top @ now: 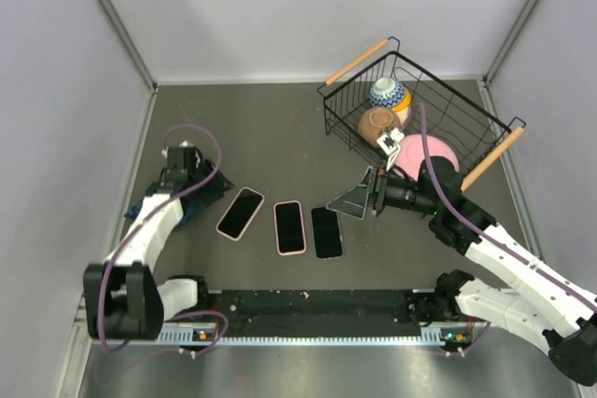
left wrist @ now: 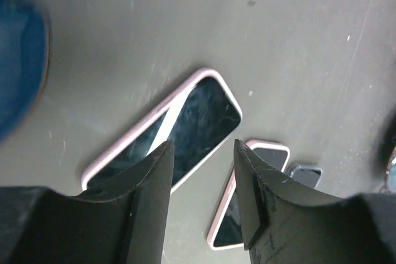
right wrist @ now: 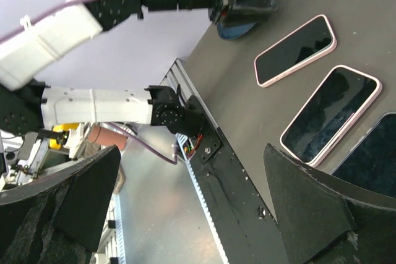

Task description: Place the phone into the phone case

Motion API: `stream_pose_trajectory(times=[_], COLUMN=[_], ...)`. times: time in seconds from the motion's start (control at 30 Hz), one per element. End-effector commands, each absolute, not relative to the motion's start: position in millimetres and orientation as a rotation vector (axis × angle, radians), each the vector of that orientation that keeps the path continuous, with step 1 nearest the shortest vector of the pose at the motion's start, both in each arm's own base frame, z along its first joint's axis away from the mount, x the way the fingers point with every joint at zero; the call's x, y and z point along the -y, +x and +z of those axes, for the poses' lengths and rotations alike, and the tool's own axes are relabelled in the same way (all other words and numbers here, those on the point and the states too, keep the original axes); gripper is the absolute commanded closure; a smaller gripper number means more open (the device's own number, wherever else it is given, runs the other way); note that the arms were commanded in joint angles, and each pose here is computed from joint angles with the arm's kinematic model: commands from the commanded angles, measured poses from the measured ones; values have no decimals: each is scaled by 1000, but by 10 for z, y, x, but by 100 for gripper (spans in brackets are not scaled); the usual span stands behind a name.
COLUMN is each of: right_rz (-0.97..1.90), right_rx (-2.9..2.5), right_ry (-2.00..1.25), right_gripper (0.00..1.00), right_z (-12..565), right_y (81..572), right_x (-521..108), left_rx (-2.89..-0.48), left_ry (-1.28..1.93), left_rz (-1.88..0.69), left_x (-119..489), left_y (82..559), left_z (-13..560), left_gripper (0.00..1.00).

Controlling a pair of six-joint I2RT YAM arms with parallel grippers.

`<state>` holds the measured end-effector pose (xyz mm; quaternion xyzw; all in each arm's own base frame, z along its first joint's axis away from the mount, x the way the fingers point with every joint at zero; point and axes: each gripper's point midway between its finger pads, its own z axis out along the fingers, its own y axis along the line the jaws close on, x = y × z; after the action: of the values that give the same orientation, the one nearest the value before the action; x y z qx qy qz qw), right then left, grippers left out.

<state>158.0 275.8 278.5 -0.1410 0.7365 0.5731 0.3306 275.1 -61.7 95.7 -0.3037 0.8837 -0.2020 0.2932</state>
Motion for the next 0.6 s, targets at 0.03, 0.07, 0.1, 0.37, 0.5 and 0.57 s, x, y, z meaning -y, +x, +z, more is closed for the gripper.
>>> stream_pose_trajectory(times=[0.03, 0.07, 0.1, 0.37, 0.5, 0.57], right_rz=[1469, 1471, 1473, 1435, 1428, 1429], right_rx=[-1835, -1832, -1828, -1847, -1851, -1858], right_ry=[-381, -380, -388, -400, -401, -402], right_gripper=[1, 1, 1, 1, 1, 1], right_z=[2957, 2972, 2985, 2973, 2967, 2941], right_y=[1612, 1613, 1605, 1586, 1591, 1582], right_x=[-2694, -2692, -2696, -2637, -2624, -2623], left_rx=[-2467, -2461, -2495, -2653, -2682, -2717], left_ry=[-578, -569, -576, -580, -633, -663], left_rz=[-347, -336, -311, -148, -217, -272], left_x=[434, 419, 393, 237, 344, 434], left_y=[3141, 3214, 3238, 3408, 3189, 2882], left_z=[911, 930, 818, 465, 325, 161], left_gripper=[58, 62, 65, 98, 94, 95])
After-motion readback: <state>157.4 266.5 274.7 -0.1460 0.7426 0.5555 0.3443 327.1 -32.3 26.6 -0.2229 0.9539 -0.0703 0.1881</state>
